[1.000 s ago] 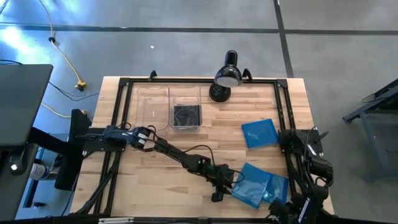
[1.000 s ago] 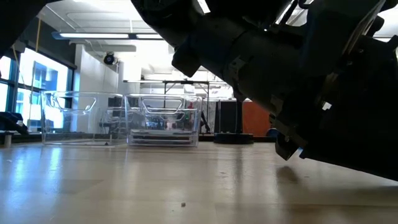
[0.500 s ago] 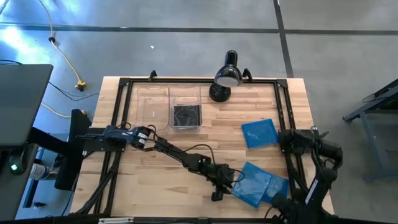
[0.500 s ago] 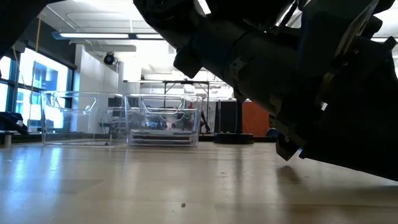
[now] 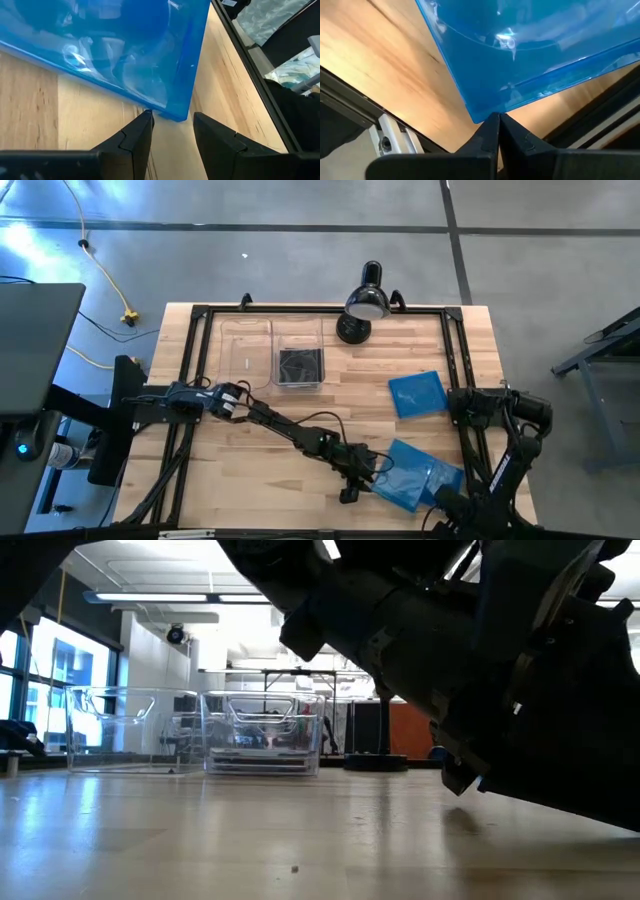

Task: Pick & place jewel cases by type
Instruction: Put the left blue CD case into the left transparent bin

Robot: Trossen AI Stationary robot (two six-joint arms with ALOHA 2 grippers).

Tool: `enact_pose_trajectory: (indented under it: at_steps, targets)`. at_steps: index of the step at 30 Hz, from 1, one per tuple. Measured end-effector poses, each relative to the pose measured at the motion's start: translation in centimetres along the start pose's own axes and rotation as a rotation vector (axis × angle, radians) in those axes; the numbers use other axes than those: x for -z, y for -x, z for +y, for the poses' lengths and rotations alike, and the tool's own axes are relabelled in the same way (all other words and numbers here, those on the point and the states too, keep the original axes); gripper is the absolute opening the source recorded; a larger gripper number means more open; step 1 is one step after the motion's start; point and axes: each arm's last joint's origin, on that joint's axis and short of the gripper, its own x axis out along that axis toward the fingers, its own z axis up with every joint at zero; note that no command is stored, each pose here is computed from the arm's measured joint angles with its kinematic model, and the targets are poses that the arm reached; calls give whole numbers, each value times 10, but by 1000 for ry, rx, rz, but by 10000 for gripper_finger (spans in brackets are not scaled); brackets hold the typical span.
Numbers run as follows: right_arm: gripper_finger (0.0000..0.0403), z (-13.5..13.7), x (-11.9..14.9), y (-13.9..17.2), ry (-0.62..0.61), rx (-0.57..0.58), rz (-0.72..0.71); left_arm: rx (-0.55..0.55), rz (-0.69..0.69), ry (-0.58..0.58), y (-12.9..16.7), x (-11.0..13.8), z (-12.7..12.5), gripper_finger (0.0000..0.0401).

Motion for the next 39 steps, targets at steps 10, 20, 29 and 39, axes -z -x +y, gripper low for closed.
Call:
enact_pose_trajectory:
  at_steps: [10,20,29,39]
  targets:
    - [0,-5,-29,-4,98,110,-143,-67,97,16,3,7,5,146]
    - [0,4,-68,0,186,128,-200,-241,211,17,8,21,-5,134]
    - [0,11,-85,1,250,98,-252,-310,295,6,9,38,-30,71]
    - [0,12,-78,1,216,75,-266,-439,344,37,17,52,-58,62]
